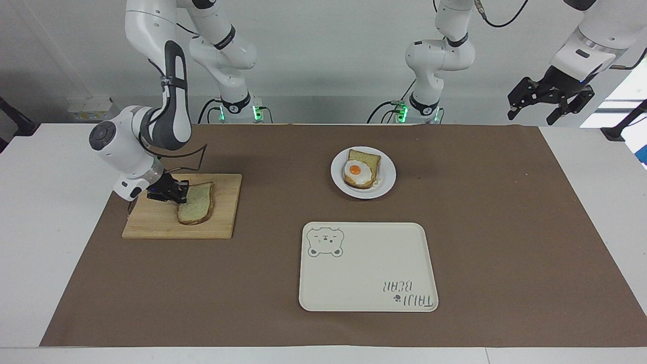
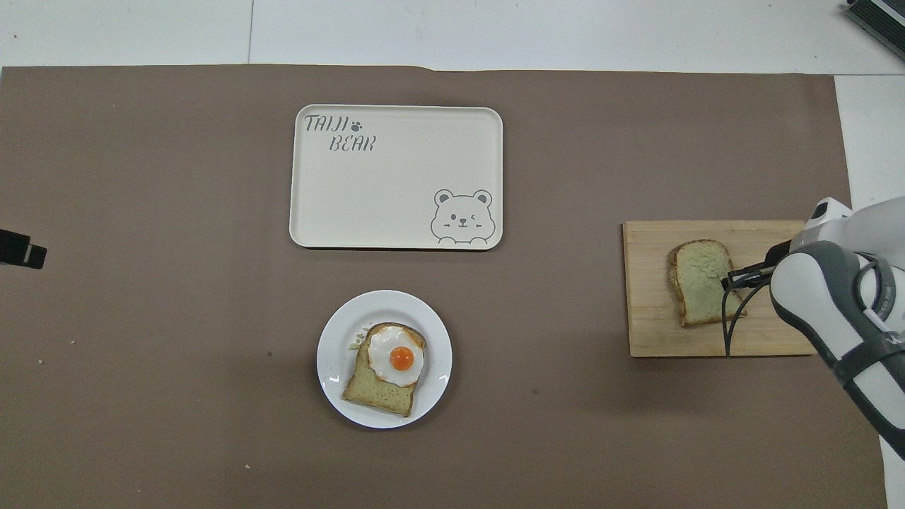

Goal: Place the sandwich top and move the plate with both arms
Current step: 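Reach the right gripper to the bread slice on the wooden board, then grasp and lift the bread slice with the right gripper, then carry the bread slice with the right gripper over the egg plate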

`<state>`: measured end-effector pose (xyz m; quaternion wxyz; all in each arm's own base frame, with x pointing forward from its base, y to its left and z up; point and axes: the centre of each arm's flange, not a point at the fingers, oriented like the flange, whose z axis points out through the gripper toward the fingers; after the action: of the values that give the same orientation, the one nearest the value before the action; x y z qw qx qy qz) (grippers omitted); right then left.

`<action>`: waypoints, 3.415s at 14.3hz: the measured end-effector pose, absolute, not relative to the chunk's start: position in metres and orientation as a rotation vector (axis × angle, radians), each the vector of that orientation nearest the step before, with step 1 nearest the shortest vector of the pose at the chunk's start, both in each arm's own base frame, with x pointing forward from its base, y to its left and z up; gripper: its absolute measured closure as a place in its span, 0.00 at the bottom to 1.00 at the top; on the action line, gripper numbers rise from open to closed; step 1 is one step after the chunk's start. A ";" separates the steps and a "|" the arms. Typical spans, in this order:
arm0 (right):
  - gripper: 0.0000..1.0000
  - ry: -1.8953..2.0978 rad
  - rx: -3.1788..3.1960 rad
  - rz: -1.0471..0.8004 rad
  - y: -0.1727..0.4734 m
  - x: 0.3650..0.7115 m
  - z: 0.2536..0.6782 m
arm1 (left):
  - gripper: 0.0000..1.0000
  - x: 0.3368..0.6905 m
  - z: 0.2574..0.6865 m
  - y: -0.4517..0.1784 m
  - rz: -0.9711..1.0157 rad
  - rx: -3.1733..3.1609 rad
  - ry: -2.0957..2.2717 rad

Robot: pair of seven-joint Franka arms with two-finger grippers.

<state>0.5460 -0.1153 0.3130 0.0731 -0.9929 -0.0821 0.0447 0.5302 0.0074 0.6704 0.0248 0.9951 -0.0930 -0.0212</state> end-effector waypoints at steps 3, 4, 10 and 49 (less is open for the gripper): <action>0.93 -0.249 -2.978 0.138 -0.117 0.551 0.323 | 0.00 0.527 0.670 0.008 -0.069 3.081 -0.288; 0.93 -0.252 -2.975 0.142 -0.117 0.554 0.330 | 0.00 0.527 0.670 0.008 -0.068 3.081 -0.288; 0.93 -0.290 -2.945 0.180 -0.116 0.573 0.396 | 0.00 0.527 0.671 0.008 -0.066 3.088 -0.289; 0.93 -0.021 -2.825 0.065 0.316 0.527 0.466 | 0.00 0.527 0.671 0.007 -0.068 3.094 -0.296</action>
<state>0.5270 0.3160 0.4664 0.1573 -0.9873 -0.0075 0.0227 0.5265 0.0069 0.6709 0.0165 0.9951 -0.0952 -0.0218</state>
